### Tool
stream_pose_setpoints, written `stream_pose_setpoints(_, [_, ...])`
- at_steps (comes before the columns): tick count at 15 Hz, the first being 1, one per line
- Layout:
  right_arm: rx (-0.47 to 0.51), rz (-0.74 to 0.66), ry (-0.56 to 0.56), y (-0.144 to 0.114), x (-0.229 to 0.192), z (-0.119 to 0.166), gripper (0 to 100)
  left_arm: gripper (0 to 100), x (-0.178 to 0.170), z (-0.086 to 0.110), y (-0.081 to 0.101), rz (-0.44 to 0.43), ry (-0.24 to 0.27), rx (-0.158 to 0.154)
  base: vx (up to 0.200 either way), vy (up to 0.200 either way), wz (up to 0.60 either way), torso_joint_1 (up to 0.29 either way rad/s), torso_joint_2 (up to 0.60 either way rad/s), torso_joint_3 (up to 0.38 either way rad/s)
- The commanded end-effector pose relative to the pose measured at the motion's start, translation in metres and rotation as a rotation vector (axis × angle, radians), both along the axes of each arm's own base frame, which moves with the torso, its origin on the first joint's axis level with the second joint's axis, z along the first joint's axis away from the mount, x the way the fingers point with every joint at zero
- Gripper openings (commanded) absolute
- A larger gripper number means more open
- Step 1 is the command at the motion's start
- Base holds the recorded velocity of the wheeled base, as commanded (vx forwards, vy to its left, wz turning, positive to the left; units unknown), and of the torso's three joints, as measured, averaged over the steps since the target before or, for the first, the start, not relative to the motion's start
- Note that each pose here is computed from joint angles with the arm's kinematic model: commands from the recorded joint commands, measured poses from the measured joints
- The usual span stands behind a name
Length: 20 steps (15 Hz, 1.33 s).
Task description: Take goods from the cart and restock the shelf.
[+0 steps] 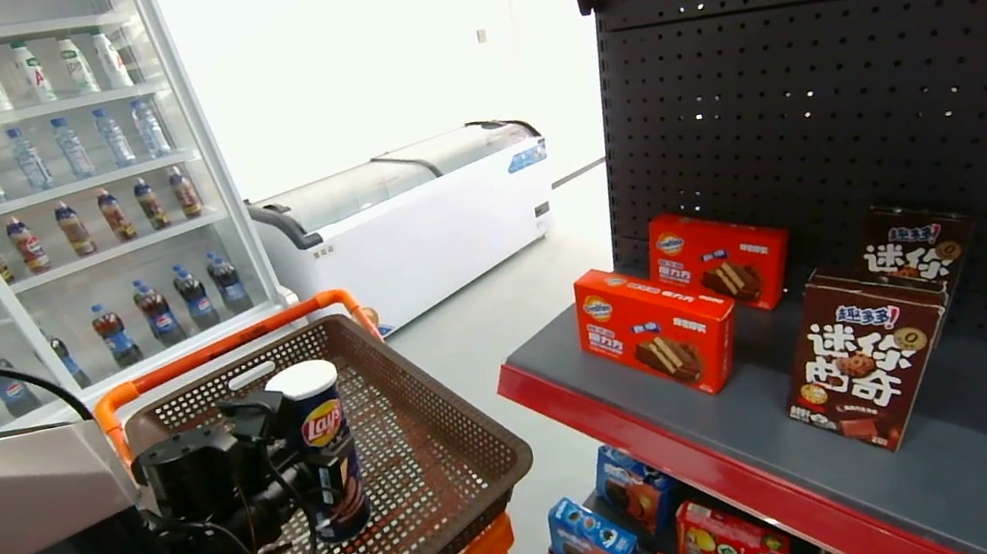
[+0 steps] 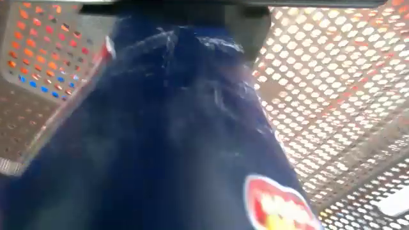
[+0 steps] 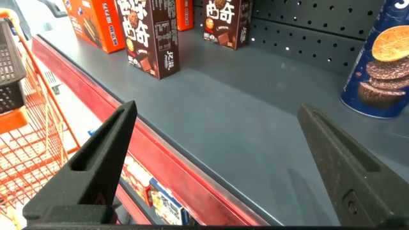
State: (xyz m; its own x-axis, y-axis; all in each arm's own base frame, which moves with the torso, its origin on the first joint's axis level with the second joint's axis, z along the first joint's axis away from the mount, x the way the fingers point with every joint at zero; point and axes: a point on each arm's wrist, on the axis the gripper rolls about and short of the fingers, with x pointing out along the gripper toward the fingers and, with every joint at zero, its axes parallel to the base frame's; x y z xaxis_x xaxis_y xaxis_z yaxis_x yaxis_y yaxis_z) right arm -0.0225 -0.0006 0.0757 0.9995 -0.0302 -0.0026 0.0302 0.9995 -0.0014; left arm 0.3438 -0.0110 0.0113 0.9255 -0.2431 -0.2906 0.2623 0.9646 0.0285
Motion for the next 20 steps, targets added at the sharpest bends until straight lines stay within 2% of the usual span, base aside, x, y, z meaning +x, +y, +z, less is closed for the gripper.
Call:
stream_pose_setpoints(1, [0.0,0.0,0.001,0.0,0.0,0.0,100,0,-0.002,0.028,0.0,0.003,-0.042,-0.001,0.0,0.0,0.0,0.0,0.0,0.0])
stream_pose_setpoints(2, [0.0,0.0,0.001,0.0,0.0,0.0,100,0,-0.006,0.043,-0.002,0.027,-0.03,0.001,0.0,0.0,0.0,0.0,0.0,0.0])
stream_pose_setpoints(3, [0.0,0.0,0.001,0.0,0.0,0.0,100,0,-0.012,0.07,-0.002,0.09,-0.008,-0.029,0.0,0.0,0.0,0.0,0.0,0.0])
stream_pose_setpoints(4, [0.0,0.0,0.001,0.0,0.0,0.0,100,0,-0.018,0.086,-0.003,0.093,-0.004,-0.066,0.0,0.0,0.0,0.0,0.0,0.0])
stream_pose_setpoints(6, [0.0,0.0,0.001,0.0,0.0,0.0,100,0,-0.03,0.116,-0.004,0.071,0.027,-0.081,0.0,0.0,0.0,0.0,0.0,0.0])
stream_pose_setpoints(9, [0.0,0.0,0.001,0.0,0.0,0.0,100,0,-0.052,0.155,-0.012,-0.055,0.032,-0.112,0.0,0.0,0.0,0.0,0.0,0.0])
stream_pose_setpoints(10, [0.0,0.0,0.001,0.0,0.0,0.0,100,0,-0.061,0.163,-0.013,-0.073,0.021,-0.116,0.0,0.0,0.0,0.0,0.0,0.0])
stream_pose_setpoints(13, [0.0,0.0,0.001,0.0,0.0,0.0,100,0,-0.094,0.186,-0.014,-0.146,0.058,-0.136,0.0,0.0,0.0,0.0,0.0,0.0])
stream_pose_setpoints(14, [0.0,0.0,0.001,0.0,0.0,0.0,100,0,-0.115,0.197,-0.013,-0.175,0.053,-0.143,0.0,0.0,0.0,0.0,0.0,0.0])
stream_pose_setpoints(17, [0.0,0.0,0.001,0.0,0.0,0.0,100,0,-0.12,0.209,-0.013,-0.167,-0.028,-0.127,0.0,0.0,0.0,0.0,0.0,0.0])
stream_pose_setpoints(18, [0.0,0.0,0.001,0.0,0.0,0.0,100,0,-0.12,0.209,-0.013,-0.169,-0.029,-0.126,0.0,0.0,0.0,0.0,0.0,0.0])
stream_pose_setpoints(19, [0.0,0.0,0.001,0.0,0.0,0.0,100,0,-0.129,0.214,-0.027,-0.257,-0.043,-0.135,0.0,0.0,0.0,0.0,0.0,0.0])
stream_pose_setpoints(20, [0.0,0.0,0.001,0.0,0.0,0.0,100,0,-0.131,0.215,-0.031,-0.283,-0.046,-0.135,0.0,0.0,0.0,0.0,0.0,0.0])
